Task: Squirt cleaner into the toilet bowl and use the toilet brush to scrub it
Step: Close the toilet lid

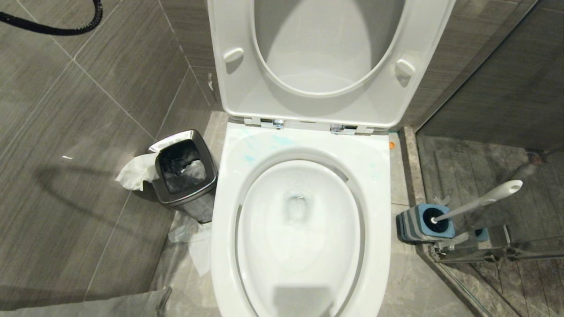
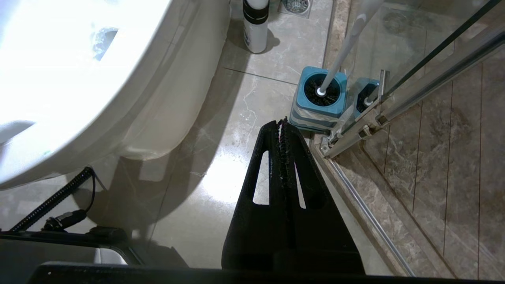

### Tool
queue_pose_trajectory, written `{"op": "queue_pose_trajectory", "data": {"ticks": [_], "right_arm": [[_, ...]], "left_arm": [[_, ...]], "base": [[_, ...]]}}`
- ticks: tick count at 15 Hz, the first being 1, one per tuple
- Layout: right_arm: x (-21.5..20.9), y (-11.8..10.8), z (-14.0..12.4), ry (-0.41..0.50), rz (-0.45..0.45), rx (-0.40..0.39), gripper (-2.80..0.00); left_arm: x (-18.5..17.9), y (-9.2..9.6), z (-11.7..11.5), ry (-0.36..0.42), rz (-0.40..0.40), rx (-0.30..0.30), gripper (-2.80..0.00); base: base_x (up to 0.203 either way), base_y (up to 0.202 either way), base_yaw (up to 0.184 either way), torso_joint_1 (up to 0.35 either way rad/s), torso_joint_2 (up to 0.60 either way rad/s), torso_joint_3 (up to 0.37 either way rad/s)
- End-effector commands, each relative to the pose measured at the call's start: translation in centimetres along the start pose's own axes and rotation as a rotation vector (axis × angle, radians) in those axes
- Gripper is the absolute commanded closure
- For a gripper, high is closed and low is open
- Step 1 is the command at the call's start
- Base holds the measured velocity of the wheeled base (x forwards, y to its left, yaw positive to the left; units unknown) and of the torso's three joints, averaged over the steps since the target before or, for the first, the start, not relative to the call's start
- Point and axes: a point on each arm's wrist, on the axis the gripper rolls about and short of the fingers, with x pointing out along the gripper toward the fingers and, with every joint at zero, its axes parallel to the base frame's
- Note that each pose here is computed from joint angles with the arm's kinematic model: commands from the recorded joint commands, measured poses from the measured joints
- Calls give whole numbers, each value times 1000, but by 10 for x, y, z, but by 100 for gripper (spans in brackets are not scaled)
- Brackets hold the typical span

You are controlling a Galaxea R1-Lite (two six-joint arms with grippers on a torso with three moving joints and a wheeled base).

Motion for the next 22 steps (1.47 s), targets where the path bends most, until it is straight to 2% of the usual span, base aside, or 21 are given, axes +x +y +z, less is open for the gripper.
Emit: {"op": "queue_pose_trajectory", "data": {"ticks": [1, 2, 5, 6, 8, 10, 14, 16, 19, 22], "right_arm": [[0, 0, 0, 0, 1, 0, 0], [0, 0, 0, 0, 1, 0, 0], [0, 0, 0, 0, 1, 0, 0], [0, 0, 0, 0, 1, 0, 0], [0, 0, 0, 1, 1, 0, 0], [0, 0, 0, 0, 1, -1, 0], [0, 0, 0, 0, 1, 0, 0], [0, 0, 0, 0, 1, 0, 0], [0, 0, 0, 0, 1, 0, 0], [0, 0, 0, 0, 1, 0, 0]], "left_arm": [[3, 2, -5, 34, -26, -39, 0], [2, 3, -8, 48, -76, -59, 0], [-6, 12, -16, 90, -353, -155, 0], [-7, 22, -20, 99, -415, -181, 0], [7, 43, -31, 107, -443, -206, 0], [32, 59, -43, 68, -416, -197, 0], [80, 81, -69, -2, -538, -243, 0], [103, 85, -79, -65, -552, -257, 0], [117, 83, -81, -103, -592, -335, 0], [133, 77, -91, -133, -619, -320, 0]], "base": [[0, 0, 0, 0, 0, 0], [0, 0, 0, 0, 0, 0], [0, 0, 0, 0, 0, 0], [0, 0, 0, 0, 0, 0], [0, 0, 0, 0, 0, 0], [0, 0, 0, 0, 0, 0], [0, 0, 0, 0, 0, 0], [0, 0, 0, 0, 0, 0], [0, 0, 0, 0, 0, 0], [0, 0, 0, 0, 0, 0]]}}
